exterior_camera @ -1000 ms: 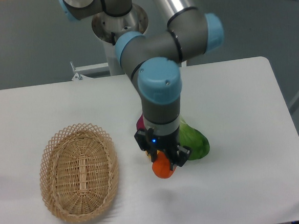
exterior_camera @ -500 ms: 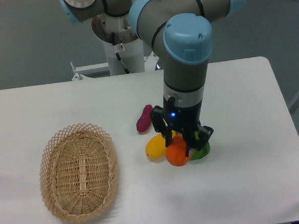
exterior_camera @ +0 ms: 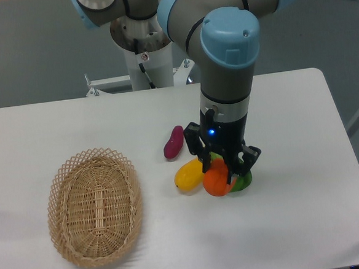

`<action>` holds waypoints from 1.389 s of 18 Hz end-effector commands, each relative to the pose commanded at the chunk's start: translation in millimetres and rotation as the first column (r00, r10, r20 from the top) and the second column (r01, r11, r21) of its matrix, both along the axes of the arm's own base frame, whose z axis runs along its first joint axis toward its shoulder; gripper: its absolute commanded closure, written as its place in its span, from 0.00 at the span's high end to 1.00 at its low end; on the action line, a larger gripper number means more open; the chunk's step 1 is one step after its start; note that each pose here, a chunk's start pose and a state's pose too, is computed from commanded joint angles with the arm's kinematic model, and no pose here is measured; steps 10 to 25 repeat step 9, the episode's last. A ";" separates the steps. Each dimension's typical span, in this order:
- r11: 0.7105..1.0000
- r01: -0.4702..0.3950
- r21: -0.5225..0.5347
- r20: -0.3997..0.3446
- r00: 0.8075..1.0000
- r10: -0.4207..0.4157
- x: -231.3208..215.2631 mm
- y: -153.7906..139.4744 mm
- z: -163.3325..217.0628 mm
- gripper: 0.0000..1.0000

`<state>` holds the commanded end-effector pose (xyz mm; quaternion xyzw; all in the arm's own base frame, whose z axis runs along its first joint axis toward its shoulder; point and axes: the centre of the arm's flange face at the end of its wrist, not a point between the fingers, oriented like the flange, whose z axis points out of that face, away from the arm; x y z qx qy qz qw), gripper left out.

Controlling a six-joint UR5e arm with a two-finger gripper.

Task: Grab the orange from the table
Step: 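Hold the orange in the gripper beside the yellow fruit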

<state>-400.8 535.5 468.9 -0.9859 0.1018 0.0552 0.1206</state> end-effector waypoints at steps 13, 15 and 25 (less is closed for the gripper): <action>1.000 -0.002 -0.001 0.001 1.000 0.002 -1.1 -0.3 -1.6 0.51; 1.000 -0.002 -0.001 0.001 1.000 0.002 -1.1 -0.3 -1.6 0.51; 1.000 -0.002 -0.001 0.001 1.000 0.002 -1.1 -0.3 -1.6 0.51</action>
